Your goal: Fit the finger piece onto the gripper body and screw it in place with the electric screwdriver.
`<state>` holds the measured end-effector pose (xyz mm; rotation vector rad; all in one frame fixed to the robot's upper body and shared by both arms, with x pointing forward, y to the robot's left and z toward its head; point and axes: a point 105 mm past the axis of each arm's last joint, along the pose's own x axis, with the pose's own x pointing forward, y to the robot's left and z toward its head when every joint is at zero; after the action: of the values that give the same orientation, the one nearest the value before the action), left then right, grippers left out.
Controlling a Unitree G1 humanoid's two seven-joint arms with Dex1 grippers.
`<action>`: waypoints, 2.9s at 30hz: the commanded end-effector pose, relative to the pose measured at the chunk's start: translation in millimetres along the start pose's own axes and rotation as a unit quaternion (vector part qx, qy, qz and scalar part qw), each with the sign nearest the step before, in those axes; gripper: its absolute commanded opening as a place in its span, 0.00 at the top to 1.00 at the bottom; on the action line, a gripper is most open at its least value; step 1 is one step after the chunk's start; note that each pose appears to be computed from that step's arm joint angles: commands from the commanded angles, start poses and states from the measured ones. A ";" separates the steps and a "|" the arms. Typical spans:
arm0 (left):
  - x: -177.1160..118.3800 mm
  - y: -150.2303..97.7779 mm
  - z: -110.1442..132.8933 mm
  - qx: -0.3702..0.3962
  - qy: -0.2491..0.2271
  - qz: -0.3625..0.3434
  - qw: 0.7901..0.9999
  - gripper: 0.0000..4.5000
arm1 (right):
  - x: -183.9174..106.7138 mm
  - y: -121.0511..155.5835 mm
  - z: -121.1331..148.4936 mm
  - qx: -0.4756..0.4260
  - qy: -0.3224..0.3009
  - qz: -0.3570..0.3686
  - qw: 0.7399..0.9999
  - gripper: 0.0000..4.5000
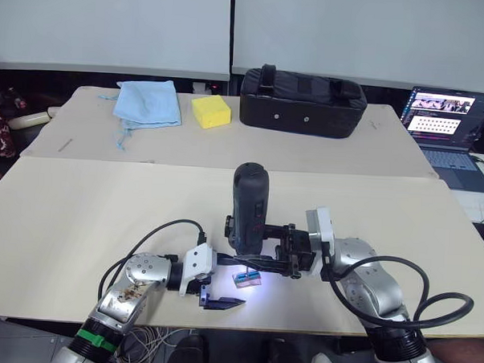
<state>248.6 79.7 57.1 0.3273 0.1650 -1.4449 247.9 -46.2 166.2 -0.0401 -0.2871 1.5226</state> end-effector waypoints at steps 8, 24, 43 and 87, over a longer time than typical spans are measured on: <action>5.5 -12.0 -8.3 -0.020 0.006 -0.020 1.000 0.01 | -2.2 5.7 -0.6 -0.004 0.014 0.009 1.000 0.58; 7.2 -12.9 -8.3 -0.021 0.005 -0.022 1.000 0.01 | -2.8 -2.3 4.4 -0.004 -0.002 -0.029 1.000 0.58; 5.0 -8.5 -6.3 -0.027 -0.002 -0.010 1.000 0.01 | 0.1 7.9 18.1 -0.012 -0.028 0.004 1.000 0.58; -88.8 27.2 15.5 -0.022 -0.057 0.146 0.987 0.01 | -8.4 3.2 106.7 -0.078 -0.073 -0.008 0.994 0.58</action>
<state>256.3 165.2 100.4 0.1714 0.0756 -1.1830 231.5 -69.1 249.4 -0.0236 -0.4358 1.4714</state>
